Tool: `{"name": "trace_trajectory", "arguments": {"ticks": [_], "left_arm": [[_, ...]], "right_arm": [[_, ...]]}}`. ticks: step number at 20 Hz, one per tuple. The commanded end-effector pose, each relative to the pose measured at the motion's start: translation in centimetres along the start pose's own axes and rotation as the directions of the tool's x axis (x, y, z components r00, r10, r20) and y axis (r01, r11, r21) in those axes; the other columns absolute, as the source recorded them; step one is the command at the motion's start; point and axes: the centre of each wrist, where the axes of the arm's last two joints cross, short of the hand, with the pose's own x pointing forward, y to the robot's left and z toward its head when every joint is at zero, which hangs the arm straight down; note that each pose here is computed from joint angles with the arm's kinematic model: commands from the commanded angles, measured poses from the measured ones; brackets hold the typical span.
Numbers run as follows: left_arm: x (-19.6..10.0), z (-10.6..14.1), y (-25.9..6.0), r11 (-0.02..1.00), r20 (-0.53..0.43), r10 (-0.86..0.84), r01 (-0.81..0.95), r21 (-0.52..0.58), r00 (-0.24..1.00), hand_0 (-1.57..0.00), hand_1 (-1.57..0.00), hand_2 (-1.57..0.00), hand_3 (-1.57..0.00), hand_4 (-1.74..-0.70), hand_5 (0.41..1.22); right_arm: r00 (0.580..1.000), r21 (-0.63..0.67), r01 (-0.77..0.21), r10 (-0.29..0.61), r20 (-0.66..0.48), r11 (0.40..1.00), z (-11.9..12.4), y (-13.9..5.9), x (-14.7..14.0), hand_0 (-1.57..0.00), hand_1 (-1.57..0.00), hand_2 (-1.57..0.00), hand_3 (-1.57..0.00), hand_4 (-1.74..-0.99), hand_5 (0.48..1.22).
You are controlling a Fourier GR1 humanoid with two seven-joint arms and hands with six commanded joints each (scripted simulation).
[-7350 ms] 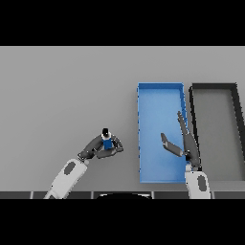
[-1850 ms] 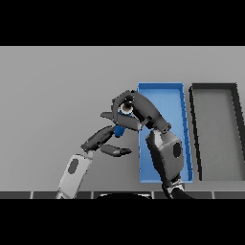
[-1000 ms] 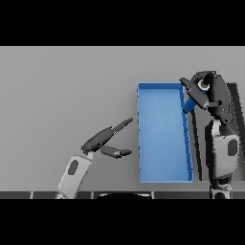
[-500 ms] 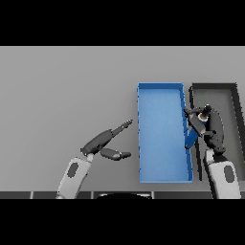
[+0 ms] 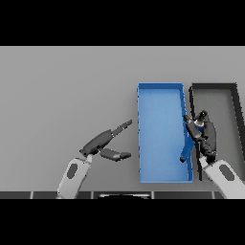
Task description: Pick up the blue pipe and place it into the blue bin.
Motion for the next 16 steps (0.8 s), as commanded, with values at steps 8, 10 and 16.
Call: {"name": "trace_trajectory", "arguments": {"ticks": [8, 10, 16], "left_arm": [[-0.1, 0.1, 0.1, 1.000, -0.007, 0.002, -0.002, -0.002, 1.000, 0.00, 0.00, 0.00, 0.00, -0.89, 0.426], [0.3, 0.0, 0.1, 1.000, 0.001, -0.002, 0.002, 0.001, 1.000, 0.00, 0.00, 0.00, 0.00, -0.89, 0.427], [0.1, -0.3, -0.2, 1.000, -0.008, 0.000, 0.000, 0.002, 1.000, 0.00, 0.00, 0.00, 0.00, -0.89, 0.429]], "right_arm": [[0.909, 0.198, -0.248, 0.298, -0.291, 0.948, 0.1, 0.0, -0.8, -0.12, -0.11, -0.11, -0.07, -1.078, 0.898], [0.893, 0.229, -0.262, 0.325, -0.312, 0.938, 0.3, 1.0, -0.8, -0.08, -0.07, -0.07, -0.04, -1.063, 0.846], [0.869, 0.244, -0.317, 0.384, -0.313, 0.917, 0.0, 1.8, -0.1, -0.02, -0.02, -0.02, -0.01, -1.033, 0.696]]}}
